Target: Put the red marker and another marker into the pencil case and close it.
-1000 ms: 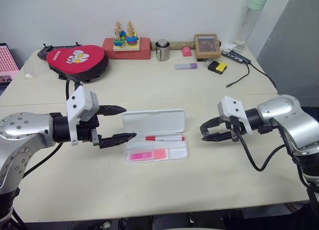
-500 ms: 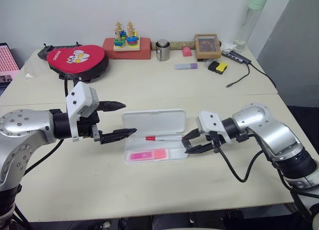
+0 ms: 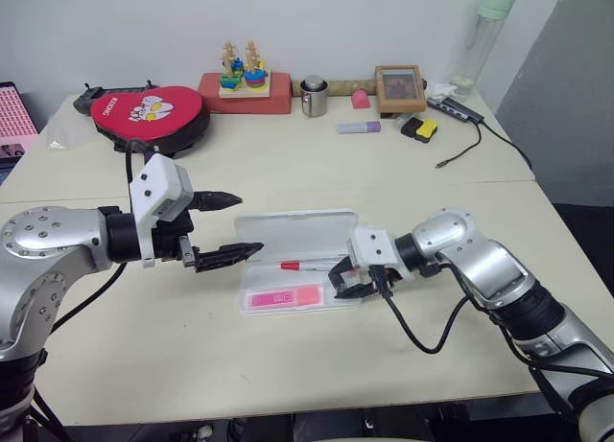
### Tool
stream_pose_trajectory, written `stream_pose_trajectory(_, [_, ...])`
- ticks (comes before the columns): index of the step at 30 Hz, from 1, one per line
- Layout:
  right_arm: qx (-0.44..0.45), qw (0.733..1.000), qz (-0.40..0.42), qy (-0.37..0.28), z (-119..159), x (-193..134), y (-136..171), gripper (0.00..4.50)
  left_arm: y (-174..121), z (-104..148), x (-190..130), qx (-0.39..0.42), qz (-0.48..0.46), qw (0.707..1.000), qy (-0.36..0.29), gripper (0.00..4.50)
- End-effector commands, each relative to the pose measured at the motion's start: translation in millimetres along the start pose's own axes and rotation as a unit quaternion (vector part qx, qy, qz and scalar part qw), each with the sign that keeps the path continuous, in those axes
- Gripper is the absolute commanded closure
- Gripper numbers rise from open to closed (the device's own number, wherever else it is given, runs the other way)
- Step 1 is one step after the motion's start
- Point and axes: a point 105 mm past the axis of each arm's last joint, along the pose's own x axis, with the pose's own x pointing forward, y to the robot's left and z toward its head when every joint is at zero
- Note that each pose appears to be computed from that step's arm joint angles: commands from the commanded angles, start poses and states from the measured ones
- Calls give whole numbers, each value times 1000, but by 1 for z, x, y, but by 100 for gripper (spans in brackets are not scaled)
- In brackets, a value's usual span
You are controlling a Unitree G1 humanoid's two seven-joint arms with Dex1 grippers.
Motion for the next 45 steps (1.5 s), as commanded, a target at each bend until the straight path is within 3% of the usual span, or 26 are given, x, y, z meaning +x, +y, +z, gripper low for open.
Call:
stream_pose_trajectory(1, [-34,999,1,-2,1,-2,-2,294,2,7,-1,18,6,1000,-11,0])
stream_pose_trajectory(9, [-89,996,16,-14,1,-1,-1,294,4,7,-1,19,8,1000,-13,0])
stream_pose_trajectory(32, [-133,990,37,-15,4,-4,-9,294,4,5,1,15,13,1000,-17,0])
stream_pose_trajectory(34, [-135,990,40,-13,3,-5,-9,229,3,5,0,14,12,1000,-17,0])
stream_pose_trajectory(39, [-142,989,33,-16,7,-8,-10,120,3,4,0,14,14,1000,-16,0])
stream_pose_trajectory(45, [-142,989,26,-30,16,-11,-10,120,3,4,1,12,14,1000,-18,0])
